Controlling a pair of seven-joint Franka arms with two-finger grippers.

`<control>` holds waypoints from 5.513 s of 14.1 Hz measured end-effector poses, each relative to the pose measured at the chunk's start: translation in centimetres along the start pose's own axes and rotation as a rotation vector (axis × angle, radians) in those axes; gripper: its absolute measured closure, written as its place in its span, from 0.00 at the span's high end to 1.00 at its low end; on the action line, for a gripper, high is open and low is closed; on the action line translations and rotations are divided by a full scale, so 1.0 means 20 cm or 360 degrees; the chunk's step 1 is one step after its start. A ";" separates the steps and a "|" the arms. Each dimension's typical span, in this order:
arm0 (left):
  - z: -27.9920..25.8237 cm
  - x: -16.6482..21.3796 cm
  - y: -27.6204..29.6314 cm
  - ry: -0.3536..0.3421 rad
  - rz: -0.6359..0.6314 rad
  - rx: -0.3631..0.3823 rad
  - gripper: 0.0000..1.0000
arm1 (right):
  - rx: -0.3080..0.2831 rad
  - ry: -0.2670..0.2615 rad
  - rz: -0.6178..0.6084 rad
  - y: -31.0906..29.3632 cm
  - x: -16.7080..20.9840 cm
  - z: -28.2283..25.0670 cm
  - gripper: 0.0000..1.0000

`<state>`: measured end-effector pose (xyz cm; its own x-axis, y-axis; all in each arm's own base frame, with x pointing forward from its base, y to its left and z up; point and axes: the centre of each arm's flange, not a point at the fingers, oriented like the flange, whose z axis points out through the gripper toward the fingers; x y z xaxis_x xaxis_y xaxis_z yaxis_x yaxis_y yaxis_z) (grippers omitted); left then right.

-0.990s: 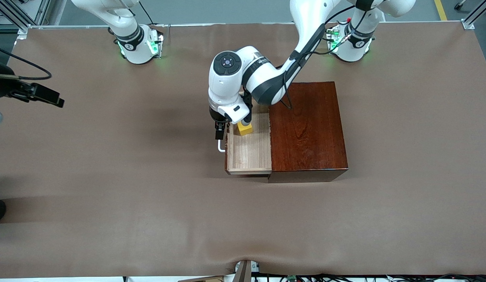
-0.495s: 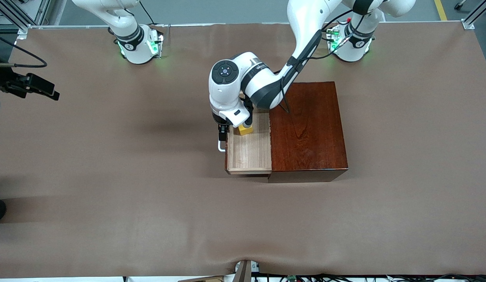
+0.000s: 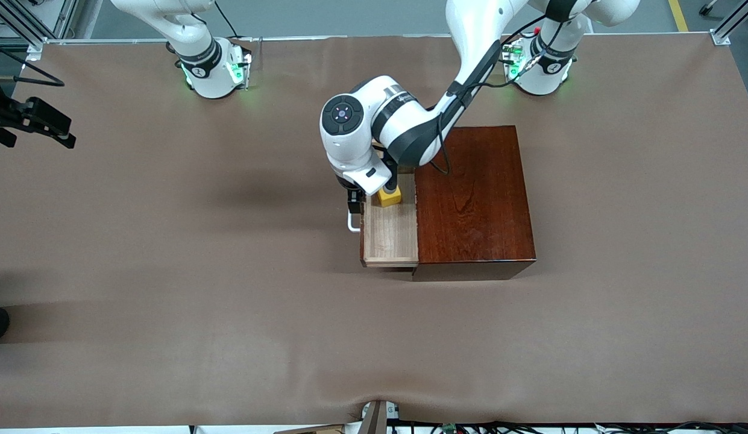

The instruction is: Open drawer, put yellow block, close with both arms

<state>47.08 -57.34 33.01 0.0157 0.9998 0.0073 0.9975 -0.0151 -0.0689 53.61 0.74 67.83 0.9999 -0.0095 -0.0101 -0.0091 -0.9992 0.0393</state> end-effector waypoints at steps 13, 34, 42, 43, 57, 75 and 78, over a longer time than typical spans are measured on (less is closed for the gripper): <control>0.07 0.42 0.18 0.0379 -0.0162 0.0262 1.00 | 0.0002 -0.0042 -0.0109 0.06 -0.02 0.00 1.00; -0.84 0.94 0.42 0.0117 0.0331 -0.0010 1.00 | 0.0003 -0.0049 -0.0092 0.09 -0.02 0.00 1.00; -1.17 1.91 0.51 0.0089 0.0517 0.0004 1.00 | 0.0003 -0.0051 -0.0092 0.10 -0.02 0.00 1.00; -1.20 2.03 0.49 0.0078 0.0533 0.0005 1.00 | 0.0003 -0.0052 -0.0092 0.10 -0.02 0.00 1.00; -1.50 2.85 0.20 0.0043 0.1497 -0.0089 1.00 | 0.0003 -0.0060 -0.0093 0.09 -0.02 0.01 1.00; -1.62 2.68 0.19 -0.0002 0.2568 0.0011 1.00 | 0.0003 -0.0063 -0.0095 0.09 -0.02 0.01 1.00; -1.64 2.65 0.18 0.0008 0.2583 0.0002 1.00 | 0.0003 -0.0063 -0.0095 0.09 -0.03 0.01 1.00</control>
<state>53.78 -4.67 65.87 0.9955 -0.0674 -0.0671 -0.0681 -0.9976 -0.0079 53.09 -1.06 67.76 0.9975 0.0485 -0.0522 0.0504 -0.9981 0.0354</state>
